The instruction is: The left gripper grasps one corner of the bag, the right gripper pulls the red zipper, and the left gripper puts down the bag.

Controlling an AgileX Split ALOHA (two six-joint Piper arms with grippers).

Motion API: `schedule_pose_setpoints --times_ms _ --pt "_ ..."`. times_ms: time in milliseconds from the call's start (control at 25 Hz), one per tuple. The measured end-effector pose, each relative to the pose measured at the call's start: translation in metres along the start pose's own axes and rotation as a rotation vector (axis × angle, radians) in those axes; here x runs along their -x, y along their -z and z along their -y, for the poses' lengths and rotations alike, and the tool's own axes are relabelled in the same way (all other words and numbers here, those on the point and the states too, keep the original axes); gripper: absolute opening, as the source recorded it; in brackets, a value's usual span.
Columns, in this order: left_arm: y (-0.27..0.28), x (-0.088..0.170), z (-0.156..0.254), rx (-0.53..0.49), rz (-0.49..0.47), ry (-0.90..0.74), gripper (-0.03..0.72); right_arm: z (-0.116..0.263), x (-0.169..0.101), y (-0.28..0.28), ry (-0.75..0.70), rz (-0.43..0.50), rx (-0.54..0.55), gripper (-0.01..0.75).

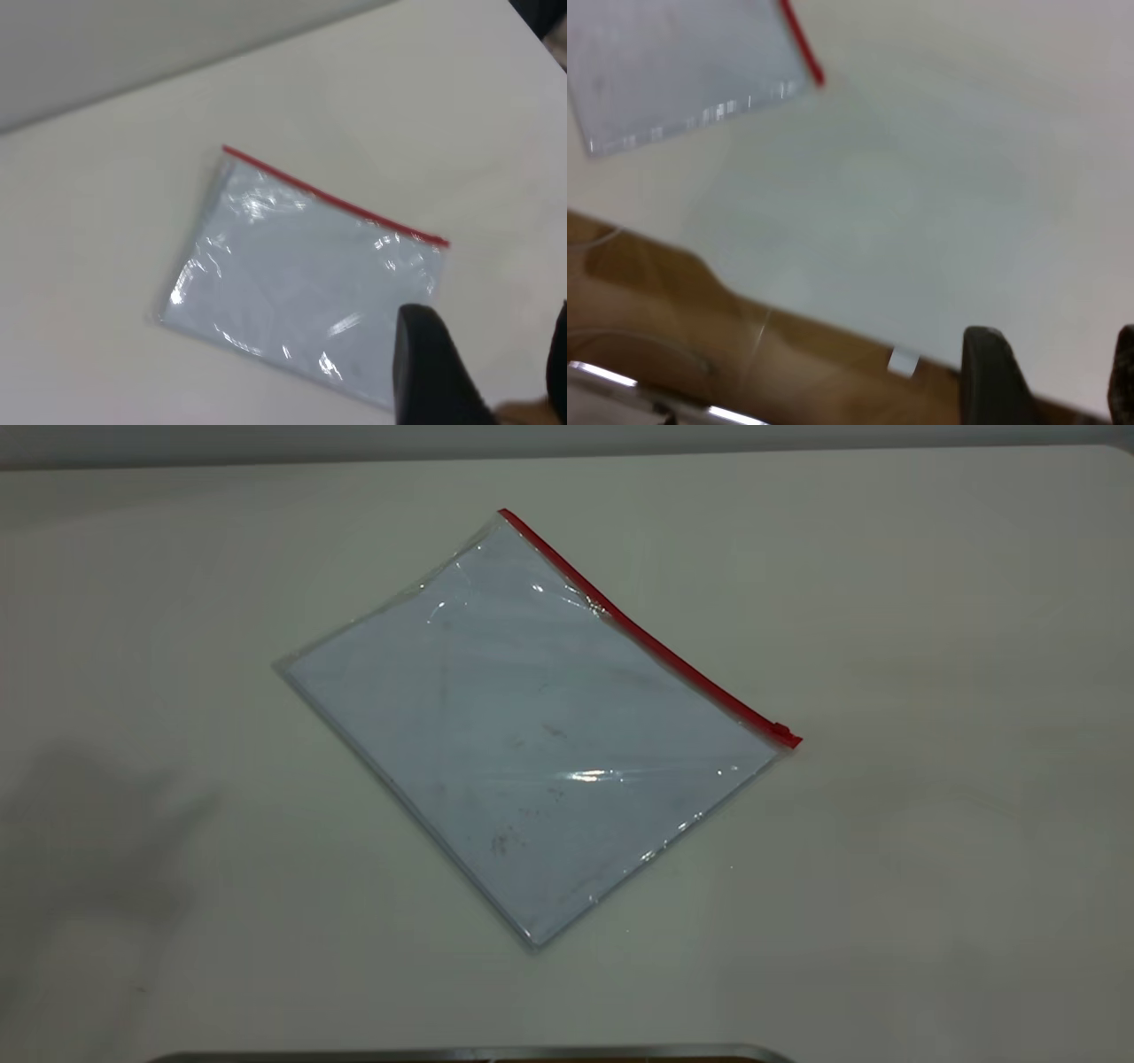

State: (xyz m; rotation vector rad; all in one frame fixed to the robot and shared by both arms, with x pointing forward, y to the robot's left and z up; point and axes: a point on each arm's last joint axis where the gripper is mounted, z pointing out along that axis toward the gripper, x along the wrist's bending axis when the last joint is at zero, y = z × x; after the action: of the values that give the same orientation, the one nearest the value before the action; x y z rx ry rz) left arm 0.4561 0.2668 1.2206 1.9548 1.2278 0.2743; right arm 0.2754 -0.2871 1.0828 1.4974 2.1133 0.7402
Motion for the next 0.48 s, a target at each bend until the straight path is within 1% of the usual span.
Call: schedule_pose_setpoints --times_ms 80,240,480 --pt "0.009 0.011 0.024 -0.015 -0.027 -0.003 0.388 0.012 -0.001 -0.012 -0.035 -0.001 -0.009 0.359" --pt "0.012 0.021 0.082 -0.101 -0.111 0.046 0.388 0.03 -0.002 -0.035 -0.081 -0.001 -0.029 0.359" --pt "0.005 0.029 0.181 -0.224 -0.268 0.096 0.388 0.029 -0.002 -0.036 -0.089 0.002 -0.005 0.359"
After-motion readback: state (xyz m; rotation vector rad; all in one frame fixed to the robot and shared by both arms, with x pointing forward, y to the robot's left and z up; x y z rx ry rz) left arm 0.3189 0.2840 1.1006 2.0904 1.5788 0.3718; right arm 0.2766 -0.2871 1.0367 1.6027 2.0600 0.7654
